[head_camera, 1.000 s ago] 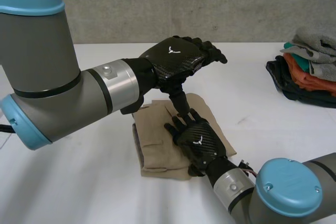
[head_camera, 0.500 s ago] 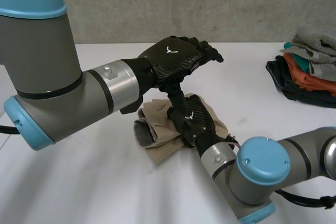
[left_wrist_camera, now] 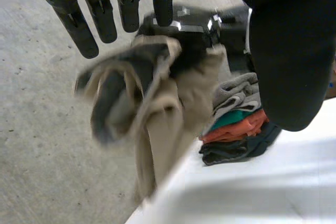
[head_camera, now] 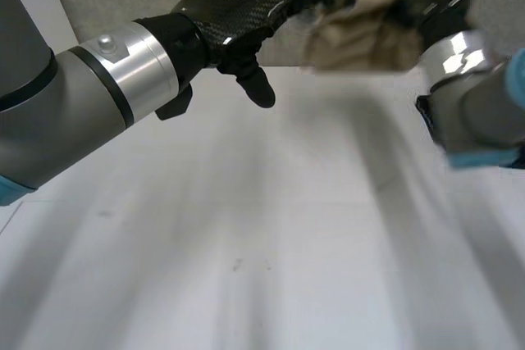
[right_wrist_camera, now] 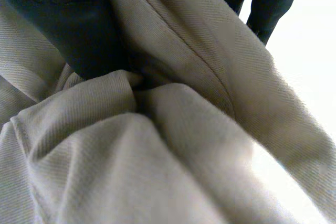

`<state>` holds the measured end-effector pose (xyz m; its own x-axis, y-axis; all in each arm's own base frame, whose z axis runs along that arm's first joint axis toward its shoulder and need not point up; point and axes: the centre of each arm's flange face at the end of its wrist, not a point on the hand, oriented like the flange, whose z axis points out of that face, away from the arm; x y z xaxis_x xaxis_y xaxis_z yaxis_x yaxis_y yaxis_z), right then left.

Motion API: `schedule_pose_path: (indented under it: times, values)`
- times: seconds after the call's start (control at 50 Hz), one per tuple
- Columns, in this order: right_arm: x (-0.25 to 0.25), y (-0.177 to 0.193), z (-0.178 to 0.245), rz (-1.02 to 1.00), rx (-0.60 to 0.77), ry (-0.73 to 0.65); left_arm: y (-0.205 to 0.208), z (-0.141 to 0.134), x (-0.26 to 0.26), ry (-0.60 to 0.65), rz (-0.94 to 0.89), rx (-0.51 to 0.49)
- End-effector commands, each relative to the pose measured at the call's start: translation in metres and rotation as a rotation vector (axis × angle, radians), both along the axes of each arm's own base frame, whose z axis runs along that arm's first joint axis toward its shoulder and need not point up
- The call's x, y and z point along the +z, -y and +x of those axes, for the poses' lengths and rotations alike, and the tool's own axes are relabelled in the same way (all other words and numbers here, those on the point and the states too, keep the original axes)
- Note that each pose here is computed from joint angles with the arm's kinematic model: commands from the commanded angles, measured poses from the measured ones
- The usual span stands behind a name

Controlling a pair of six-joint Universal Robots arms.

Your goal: Fold the laundry.

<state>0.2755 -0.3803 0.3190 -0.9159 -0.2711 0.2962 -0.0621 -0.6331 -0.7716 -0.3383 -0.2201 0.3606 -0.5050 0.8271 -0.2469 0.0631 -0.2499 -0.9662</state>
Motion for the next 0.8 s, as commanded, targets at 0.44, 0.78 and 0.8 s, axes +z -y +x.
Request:
schedule_pose_path:
  times: [0.44, 0.78, 0.8]
  values:
    - [-0.134, 0.154, -0.268, 0.265, -0.128, -0.084, 0.003, -0.005, -0.041, 0.066, 0.11, -0.008]
    - [-0.151, 0.146, -0.264, 0.37, -0.055, -0.087, 0.002, -0.008, -0.046, 0.072, 0.124, -0.014]
    - [-0.146, 0.145, -0.265, 0.371, -0.067, -0.08, 0.002, -0.008, -0.046, 0.071, 0.125, -0.015]
